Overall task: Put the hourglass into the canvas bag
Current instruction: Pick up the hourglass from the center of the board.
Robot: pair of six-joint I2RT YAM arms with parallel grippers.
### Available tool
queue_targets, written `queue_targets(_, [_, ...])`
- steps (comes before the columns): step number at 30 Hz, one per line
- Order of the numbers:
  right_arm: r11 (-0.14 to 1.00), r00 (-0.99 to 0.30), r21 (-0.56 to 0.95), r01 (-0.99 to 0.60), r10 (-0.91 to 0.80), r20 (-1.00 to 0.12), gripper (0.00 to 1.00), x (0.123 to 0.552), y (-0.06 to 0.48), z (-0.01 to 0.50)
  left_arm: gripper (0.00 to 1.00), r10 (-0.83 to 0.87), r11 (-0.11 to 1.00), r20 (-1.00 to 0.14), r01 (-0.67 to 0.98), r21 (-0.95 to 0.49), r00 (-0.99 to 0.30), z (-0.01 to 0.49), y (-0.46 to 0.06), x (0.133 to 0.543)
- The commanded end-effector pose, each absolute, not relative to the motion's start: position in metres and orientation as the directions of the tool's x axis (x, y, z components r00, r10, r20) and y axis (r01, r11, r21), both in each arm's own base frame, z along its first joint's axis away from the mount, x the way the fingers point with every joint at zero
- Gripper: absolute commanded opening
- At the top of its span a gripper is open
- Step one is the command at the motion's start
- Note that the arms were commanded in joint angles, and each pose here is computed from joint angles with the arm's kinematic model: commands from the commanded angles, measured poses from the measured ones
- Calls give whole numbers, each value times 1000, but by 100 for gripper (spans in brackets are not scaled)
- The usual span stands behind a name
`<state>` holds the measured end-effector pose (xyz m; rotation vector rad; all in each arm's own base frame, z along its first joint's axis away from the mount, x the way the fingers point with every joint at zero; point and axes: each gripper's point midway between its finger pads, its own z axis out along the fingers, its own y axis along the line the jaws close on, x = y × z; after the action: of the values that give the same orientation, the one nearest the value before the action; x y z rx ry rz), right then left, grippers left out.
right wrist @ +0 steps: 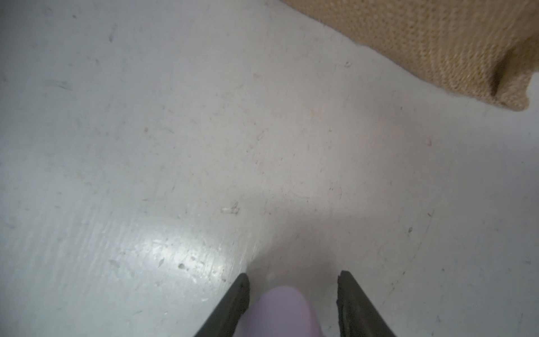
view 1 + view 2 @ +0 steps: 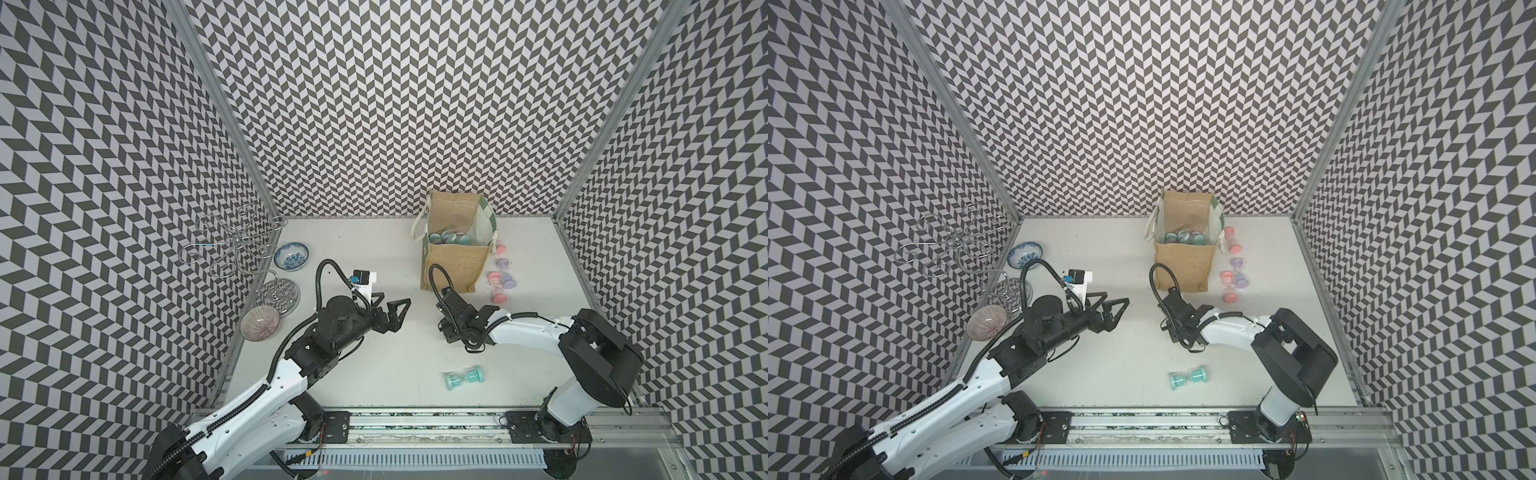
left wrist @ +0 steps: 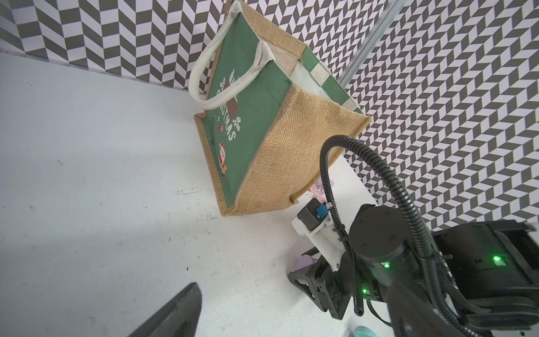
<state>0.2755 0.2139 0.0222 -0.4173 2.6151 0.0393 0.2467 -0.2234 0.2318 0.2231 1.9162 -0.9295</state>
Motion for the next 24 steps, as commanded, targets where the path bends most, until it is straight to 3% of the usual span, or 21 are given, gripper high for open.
queue_targets(1, [957, -817, 22, -288, -233, -528, 38, 284, 223, 37, 99, -248, 677, -832, 525, -516, -497, 245, -224, 249])
queue_targets(16, [948, -787, 167, -272, -118, -606, 32, 297, 226, 72, 99, -272, 665, -840, 539, -517, -470, 261, -223, 249])
queue_targets(24, [918, -742, 273, -289, -35, -669, 32, 306, 234, 119, 99, -277, 673, -856, 547, -497, -437, 277, -222, 254])
